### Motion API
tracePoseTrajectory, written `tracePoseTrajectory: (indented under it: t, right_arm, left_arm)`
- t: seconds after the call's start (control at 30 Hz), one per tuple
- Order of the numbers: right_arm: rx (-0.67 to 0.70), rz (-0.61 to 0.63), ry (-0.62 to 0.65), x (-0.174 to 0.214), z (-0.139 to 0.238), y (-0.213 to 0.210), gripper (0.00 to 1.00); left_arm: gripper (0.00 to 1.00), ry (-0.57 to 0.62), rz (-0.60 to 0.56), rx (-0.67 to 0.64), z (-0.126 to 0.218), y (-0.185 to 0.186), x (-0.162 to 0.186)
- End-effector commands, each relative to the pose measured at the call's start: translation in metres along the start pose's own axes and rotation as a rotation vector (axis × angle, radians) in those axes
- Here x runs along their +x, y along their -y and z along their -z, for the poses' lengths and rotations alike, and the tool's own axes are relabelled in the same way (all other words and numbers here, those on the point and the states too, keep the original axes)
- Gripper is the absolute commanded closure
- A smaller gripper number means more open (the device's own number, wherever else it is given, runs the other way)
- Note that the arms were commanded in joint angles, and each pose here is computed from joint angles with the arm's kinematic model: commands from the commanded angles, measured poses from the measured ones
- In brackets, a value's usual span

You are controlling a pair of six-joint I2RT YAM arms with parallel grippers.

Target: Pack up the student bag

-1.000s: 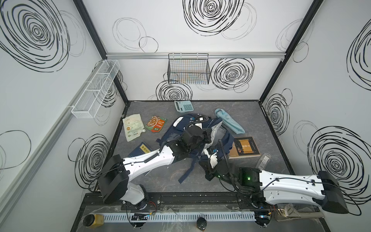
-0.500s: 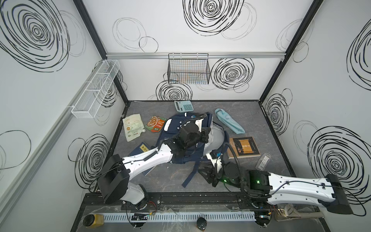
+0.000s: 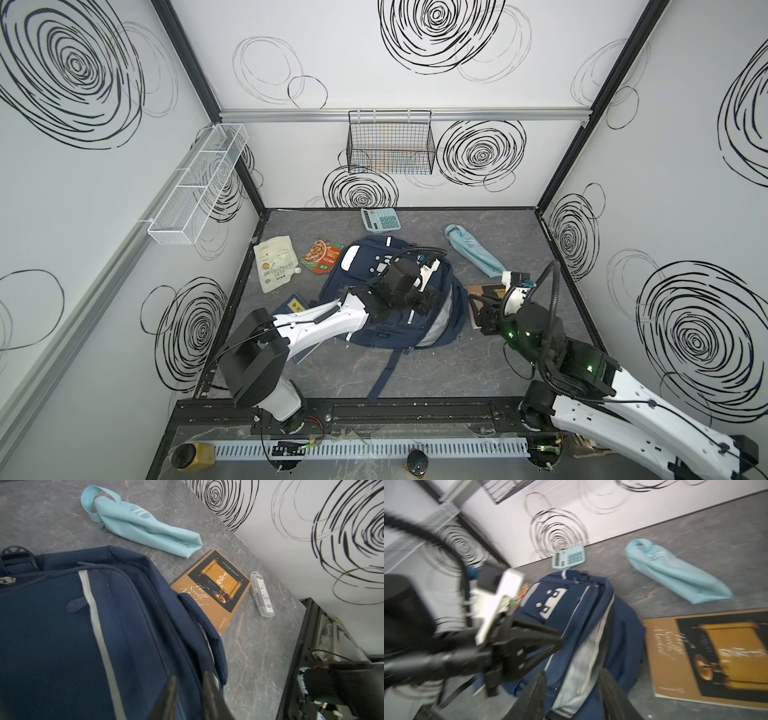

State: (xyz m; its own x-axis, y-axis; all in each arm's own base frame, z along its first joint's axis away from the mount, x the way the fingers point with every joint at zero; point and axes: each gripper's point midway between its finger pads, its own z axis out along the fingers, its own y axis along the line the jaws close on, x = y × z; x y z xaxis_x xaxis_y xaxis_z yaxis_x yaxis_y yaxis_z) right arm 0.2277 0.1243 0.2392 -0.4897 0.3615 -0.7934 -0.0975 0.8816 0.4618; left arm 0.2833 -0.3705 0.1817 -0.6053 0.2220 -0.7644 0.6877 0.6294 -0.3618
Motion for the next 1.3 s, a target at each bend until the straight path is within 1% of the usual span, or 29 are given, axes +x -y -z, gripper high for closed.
tracePoseTrajectory:
  t: [0.0,0.07,0.1,0.13,0.2,0.3,0.37,0.53,0.73,0.83,0.97,1.13,1.27]
  right_arm:
    - [0.09,-0.106,-0.049,0.005,-0.021,0.045,0.46]
    - [0.143,-0.213,-0.06,0.007,-0.032,0.077,0.41]
    - [0.172,-0.272,-0.065,0.01,-0.036,0.094,0.39]
    - [0.196,-0.319,-0.069,0.014,-0.039,0.109,0.38]
    - [0.25,-0.365,-0.057,0.02,-0.042,0.132,0.36]
    - [0.327,-0.409,-0.036,0.033,-0.044,0.157,0.33]
    - [0.326,-0.444,-0.033,0.041,-0.047,0.163,0.3]
    - [0.326,-0.531,-0.014,0.063,-0.052,0.178,0.3]
    - [0.32,-0.587,0.001,0.082,-0.057,0.187,0.31]
    - [0.332,-0.59,0.012,0.085,-0.057,0.192,0.3]
    - [0.356,-0.591,0.022,0.087,-0.06,0.2,0.28]
    - [0.375,-0.616,0.027,0.083,-0.065,0.21,0.28]
    - [0.375,-0.641,0.031,0.078,-0.068,0.216,0.28]
  left_arm:
    - [0.56,0.084,-0.1,0.112,0.01,0.038,-0.043]
    - [0.5,0.083,-0.128,0.137,0.005,0.051,-0.056]
    - [0.44,0.077,-0.147,0.149,-0.001,0.058,-0.062]
    - [0.41,0.073,-0.162,0.165,-0.007,0.066,-0.068]
    - [0.38,0.051,-0.185,0.19,-0.024,0.076,-0.074]
    - [0.37,0.001,-0.189,0.181,-0.06,0.077,-0.073]
    - [0.37,-0.029,-0.19,0.166,-0.085,0.073,-0.069]
    - [0.34,-0.081,-0.183,0.08,-0.146,0.047,-0.053]
    - [0.32,-0.133,-0.165,-0.003,-0.204,0.021,-0.028]
    - [0.3,-0.151,-0.147,-0.045,-0.222,0.005,-0.019]
    - [0.3,-0.165,-0.097,-0.044,-0.239,-0.007,-0.008]
    - [0.31,-0.263,-0.055,0.014,-0.258,-0.002,0.029]
    - [0.31,-0.328,-0.029,0.026,-0.259,-0.002,0.051]
